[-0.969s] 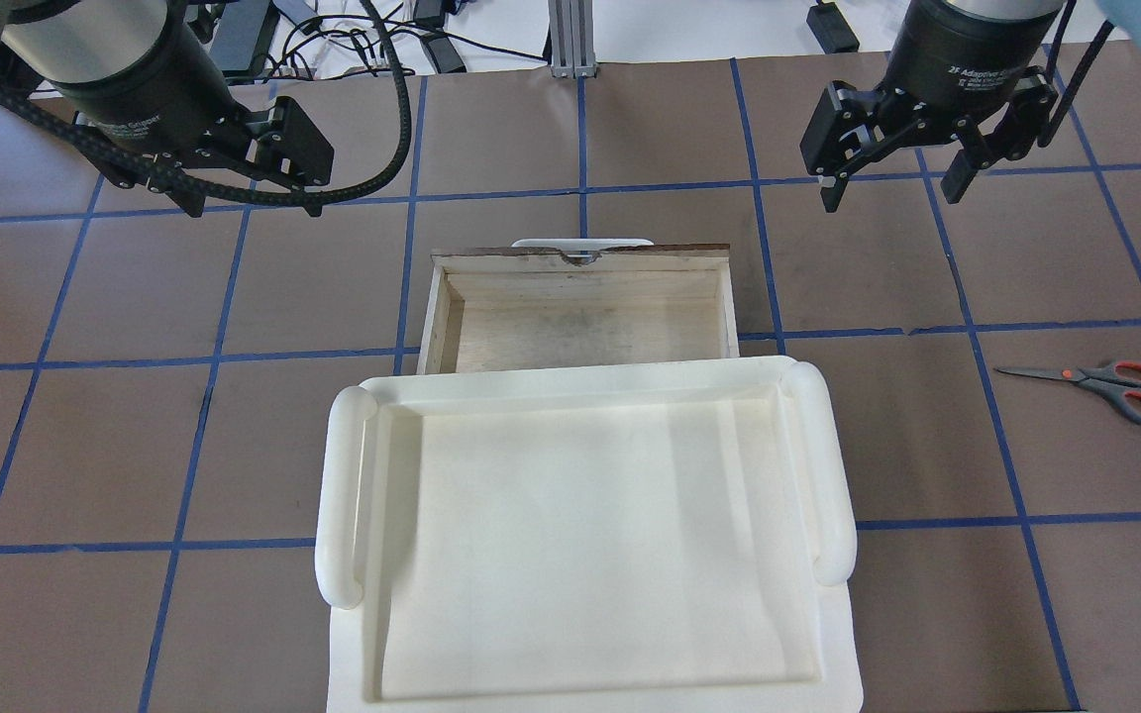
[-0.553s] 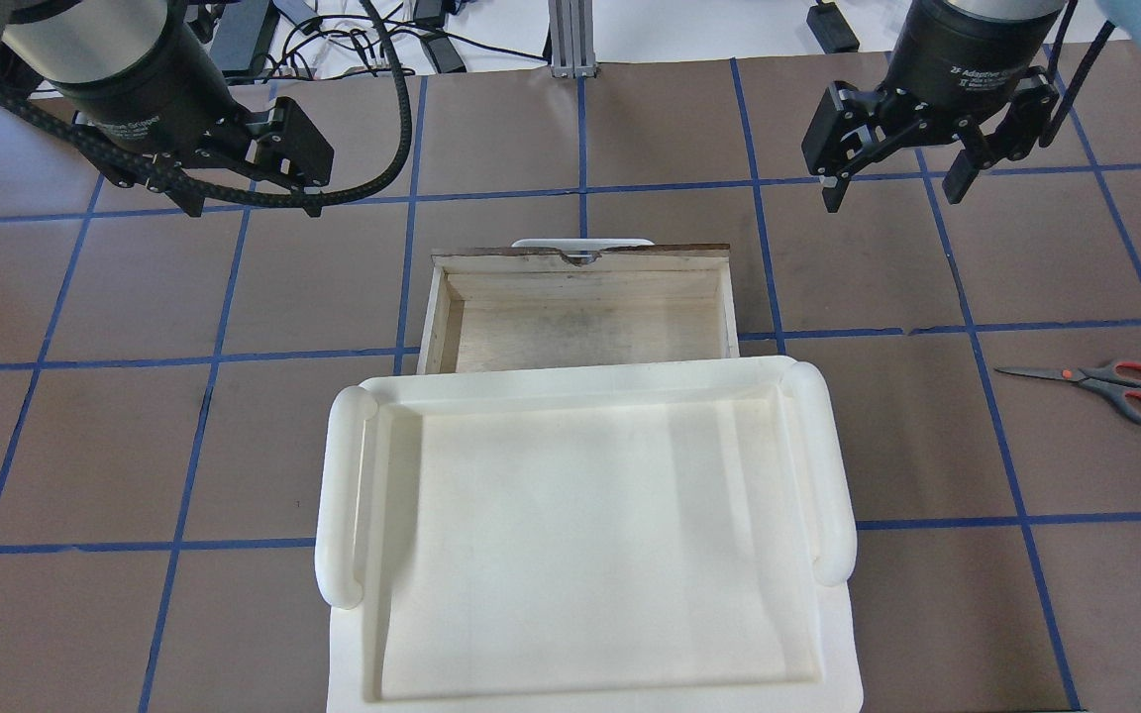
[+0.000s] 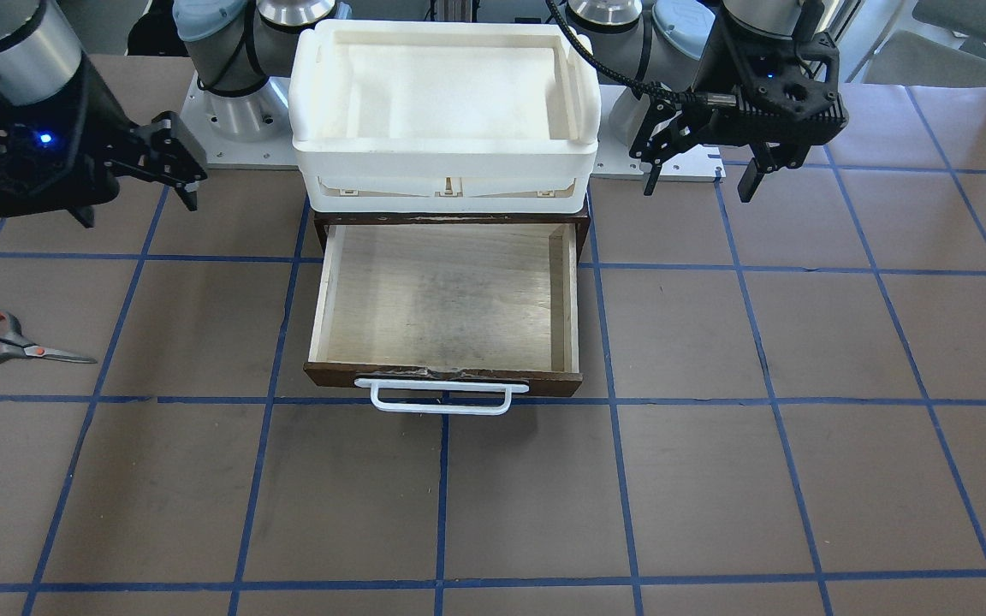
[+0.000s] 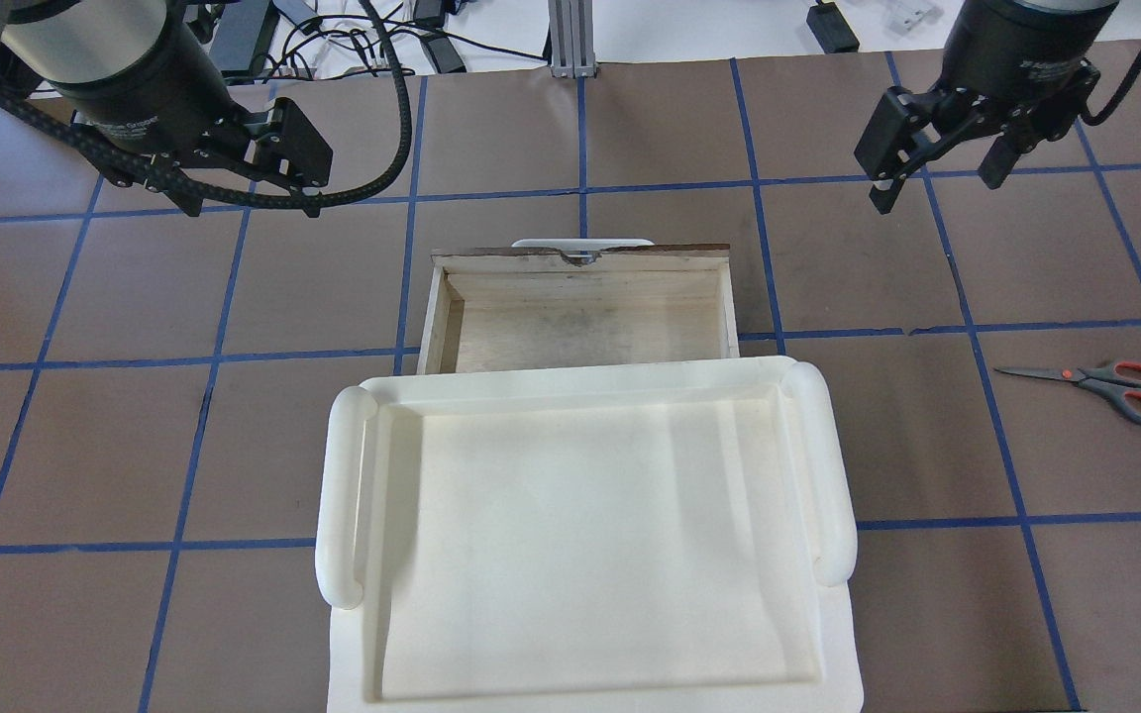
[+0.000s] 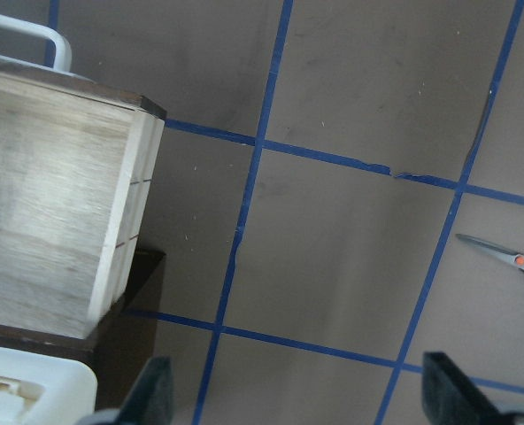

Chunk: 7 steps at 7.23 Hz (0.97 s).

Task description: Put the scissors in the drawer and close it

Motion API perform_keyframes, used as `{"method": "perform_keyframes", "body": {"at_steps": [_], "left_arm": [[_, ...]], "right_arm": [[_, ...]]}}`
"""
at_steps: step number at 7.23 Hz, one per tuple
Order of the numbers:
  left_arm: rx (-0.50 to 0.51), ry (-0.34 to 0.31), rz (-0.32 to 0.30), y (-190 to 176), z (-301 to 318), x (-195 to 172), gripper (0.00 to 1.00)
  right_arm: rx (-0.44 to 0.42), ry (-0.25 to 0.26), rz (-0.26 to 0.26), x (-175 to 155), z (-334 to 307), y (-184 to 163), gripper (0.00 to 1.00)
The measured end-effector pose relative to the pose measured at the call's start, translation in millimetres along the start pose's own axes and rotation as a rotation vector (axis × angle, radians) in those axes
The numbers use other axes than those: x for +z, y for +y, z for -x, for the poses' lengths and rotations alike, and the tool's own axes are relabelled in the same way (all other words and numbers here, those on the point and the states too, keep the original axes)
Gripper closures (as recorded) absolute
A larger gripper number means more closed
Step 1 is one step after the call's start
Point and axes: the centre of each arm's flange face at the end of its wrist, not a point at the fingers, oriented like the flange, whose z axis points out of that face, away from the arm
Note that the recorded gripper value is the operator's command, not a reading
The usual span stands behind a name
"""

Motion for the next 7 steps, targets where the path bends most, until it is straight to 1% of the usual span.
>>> {"method": "perform_keyframes", "body": {"at_steps": [2,3,4,5,6,7], "left_arm": [[0.002,0.0,0.001,-0.1,-0.4,0.8,0.0],[0.003,0.0,0.002,-0.2,-0.5,1.1,0.0],[0.003,0.0,0.002,-0.1,-0.6,1.1,0.0],[0.003,0.0,0.002,0.1,-0.7,0.9,0.0],[0.003,0.0,0.002,0.3,-0.7,0.8,0.0],[0.003,0.0,0.002,0.2,-0.7,0.9,0.0]], "right_arm": [[-0.237,-0.036,0.021,25.9,-84.4,21.9,0.0],[-0.367,-0.029,0.011,43.6,-120.3,32.9,0.0],[-0.501,-0.003,0.01,65.1,-149.3,43.6,0.0],[-0.631,0.02,0.018,92.3,-177.4,57.5,0.0],[-0.767,0.04,0.015,123.9,-206.9,72.4,0.0],[-0.899,0.05,0.012,157.7,-234.4,83.2,0.0]]}}
